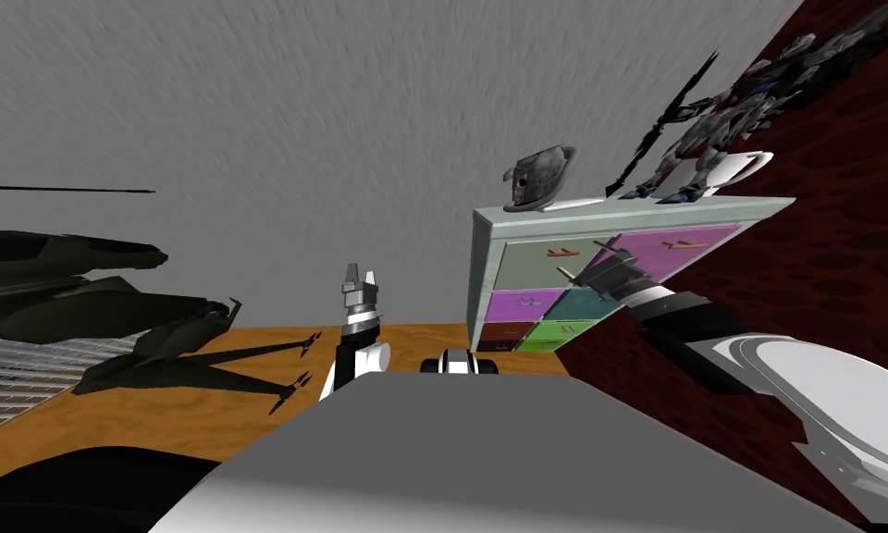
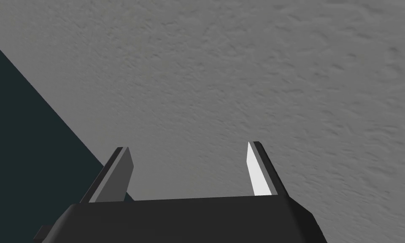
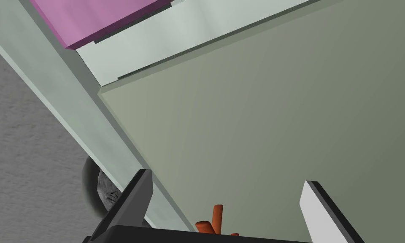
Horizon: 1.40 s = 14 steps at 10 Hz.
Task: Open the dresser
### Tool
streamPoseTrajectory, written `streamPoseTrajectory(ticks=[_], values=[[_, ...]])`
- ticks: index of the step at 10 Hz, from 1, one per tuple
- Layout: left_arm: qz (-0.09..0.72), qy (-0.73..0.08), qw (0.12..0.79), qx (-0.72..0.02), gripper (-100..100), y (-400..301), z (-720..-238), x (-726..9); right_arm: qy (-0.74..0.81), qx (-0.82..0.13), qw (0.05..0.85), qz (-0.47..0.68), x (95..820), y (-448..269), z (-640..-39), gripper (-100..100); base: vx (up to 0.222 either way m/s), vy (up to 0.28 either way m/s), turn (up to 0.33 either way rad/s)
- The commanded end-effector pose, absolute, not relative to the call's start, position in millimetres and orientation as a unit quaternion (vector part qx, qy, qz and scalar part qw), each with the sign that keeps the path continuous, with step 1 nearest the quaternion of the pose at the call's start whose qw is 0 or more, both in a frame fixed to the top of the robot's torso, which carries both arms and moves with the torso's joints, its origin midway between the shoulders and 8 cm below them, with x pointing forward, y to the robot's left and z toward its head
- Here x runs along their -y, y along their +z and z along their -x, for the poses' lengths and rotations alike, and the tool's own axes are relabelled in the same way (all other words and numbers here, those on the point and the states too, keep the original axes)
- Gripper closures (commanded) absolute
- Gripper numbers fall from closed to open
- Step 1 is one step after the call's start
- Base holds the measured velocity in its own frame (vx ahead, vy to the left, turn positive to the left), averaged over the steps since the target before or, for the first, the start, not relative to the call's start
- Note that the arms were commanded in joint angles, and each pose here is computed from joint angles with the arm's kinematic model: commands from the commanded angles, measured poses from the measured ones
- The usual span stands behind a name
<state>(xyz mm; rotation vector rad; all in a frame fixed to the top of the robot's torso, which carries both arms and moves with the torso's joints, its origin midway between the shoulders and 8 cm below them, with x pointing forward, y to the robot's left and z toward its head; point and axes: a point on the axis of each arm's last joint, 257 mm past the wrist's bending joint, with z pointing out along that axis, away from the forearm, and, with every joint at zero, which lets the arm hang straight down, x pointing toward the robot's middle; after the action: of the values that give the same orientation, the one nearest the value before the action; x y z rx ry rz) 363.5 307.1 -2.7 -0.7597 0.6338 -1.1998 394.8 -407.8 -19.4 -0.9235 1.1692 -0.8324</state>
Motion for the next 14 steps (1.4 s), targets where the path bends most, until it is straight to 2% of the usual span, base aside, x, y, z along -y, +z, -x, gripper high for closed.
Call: streamPoseTrajectory(ticks=[1, 4, 5, 6, 13, 14], values=[[0.343, -0.541, 0.713, -0.286, 0, -2.8, -363.5, -307.2, -0.389, -0.529, 0.646, 0.389, 439.3, -16.1, -400.0, -100, -0.071, 0.011, 0.241], [0.343, -0.541, 0.713, -0.286, 0, -2.8, -363.5, -307.2, -0.413, -0.54, 0.633, 0.369, 474.9, -9.6, -403.9, -100, -0.087, 0.03, 0.232], [0.343, -0.541, 0.713, -0.286, 0, -2.8, -363.5, -307.2, -0.406, -0.539, 0.635, 0.375, 467.2, -14.6, -400.9, -100, -0.037, 0.003, 0.035], [0.343, -0.541, 0.713, -0.286, 0, -2.8, -363.4, -307.3, -0.397, -0.533, 0.642, 0.383, 451.2, -14.3, -401.5, 100, 0.029, 0.02, -0.265], [0.343, -0.541, 0.713, -0.286, 0, -3.0, -363.3, -307.4, -0.335, -0.493, 0.679, 0.429, 357.6, -20.3, -383.0, 100, 0.109, -0.02, -0.286], [0.343, -0.541, 0.713, -0.286, 0, -2.9, -363.4, -307.4, -0.341, -0.497, 0.674, 0.427, 365.0, -18.1, -382.6, 100, 0.057, -0.006, -0.05]])
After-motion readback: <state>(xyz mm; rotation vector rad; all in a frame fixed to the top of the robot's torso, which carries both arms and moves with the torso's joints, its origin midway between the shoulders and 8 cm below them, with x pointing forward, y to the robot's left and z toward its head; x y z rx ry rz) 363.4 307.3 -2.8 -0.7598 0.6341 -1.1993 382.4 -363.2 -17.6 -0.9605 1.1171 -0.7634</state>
